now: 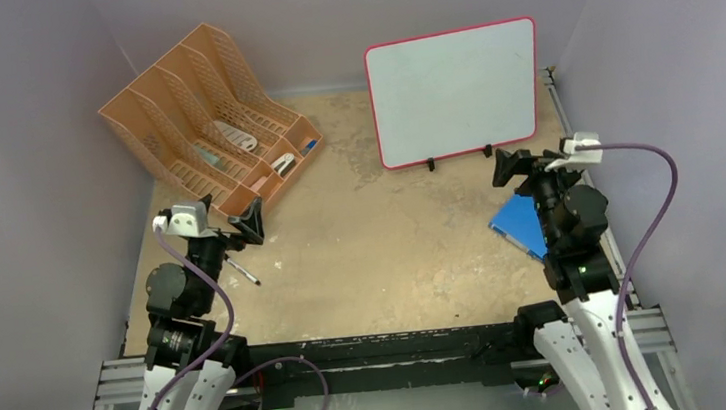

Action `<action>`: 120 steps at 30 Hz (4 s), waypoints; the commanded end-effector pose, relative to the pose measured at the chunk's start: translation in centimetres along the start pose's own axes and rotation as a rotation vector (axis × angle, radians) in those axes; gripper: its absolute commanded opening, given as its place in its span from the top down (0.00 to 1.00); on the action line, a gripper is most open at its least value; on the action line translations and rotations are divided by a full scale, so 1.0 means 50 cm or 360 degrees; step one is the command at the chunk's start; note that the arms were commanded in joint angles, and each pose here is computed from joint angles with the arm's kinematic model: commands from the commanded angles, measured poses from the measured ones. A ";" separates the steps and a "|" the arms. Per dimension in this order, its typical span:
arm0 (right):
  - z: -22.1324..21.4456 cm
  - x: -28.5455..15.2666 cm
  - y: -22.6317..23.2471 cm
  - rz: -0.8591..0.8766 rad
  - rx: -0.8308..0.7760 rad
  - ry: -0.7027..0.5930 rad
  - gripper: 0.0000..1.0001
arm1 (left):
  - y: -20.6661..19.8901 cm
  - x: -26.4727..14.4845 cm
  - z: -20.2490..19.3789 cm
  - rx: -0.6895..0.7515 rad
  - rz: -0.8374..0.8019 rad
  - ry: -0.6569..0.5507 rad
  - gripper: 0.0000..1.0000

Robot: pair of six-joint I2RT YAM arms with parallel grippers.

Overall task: Write a sentence on the whiteboard
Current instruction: Move the whiteboard stand to the center of the board.

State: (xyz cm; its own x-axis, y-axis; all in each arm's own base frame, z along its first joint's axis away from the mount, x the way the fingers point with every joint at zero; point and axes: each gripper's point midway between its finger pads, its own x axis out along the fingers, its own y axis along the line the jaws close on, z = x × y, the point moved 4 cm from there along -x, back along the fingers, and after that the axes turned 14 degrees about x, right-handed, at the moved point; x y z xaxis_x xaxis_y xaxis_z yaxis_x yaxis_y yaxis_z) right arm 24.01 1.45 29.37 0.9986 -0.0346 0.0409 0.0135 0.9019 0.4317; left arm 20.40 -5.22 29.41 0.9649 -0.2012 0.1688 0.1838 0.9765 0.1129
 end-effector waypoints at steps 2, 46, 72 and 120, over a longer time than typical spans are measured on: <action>0.008 0.038 0.055 0.0174 -0.0017 0.0190 0.01 | 0.004 0.003 0.036 0.0000 0.0009 -0.0076 0.00; -0.469 0.361 0.031 -0.0224 -0.0275 0.1044 0.49 | 0.008 0.012 0.019 0.0015 0.0045 -0.0048 0.02; -0.532 0.365 0.039 -0.0227 -0.0397 0.1157 1.00 | 0.010 0.008 0.025 0.0016 0.0056 -0.0081 0.02; -0.665 -0.137 0.244 -0.0258 -0.0198 0.1407 1.00 | 0.025 -0.006 0.017 -0.0030 0.0166 -0.0011 0.02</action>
State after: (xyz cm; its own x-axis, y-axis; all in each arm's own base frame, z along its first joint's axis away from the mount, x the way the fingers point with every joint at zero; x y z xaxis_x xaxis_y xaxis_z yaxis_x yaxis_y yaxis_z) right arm 20.23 30.03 5.31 0.6691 0.2376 -0.7042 -0.0254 0.9543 0.2978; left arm 20.28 -4.10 29.25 0.9801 -0.1138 0.1624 0.0992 0.9905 0.0953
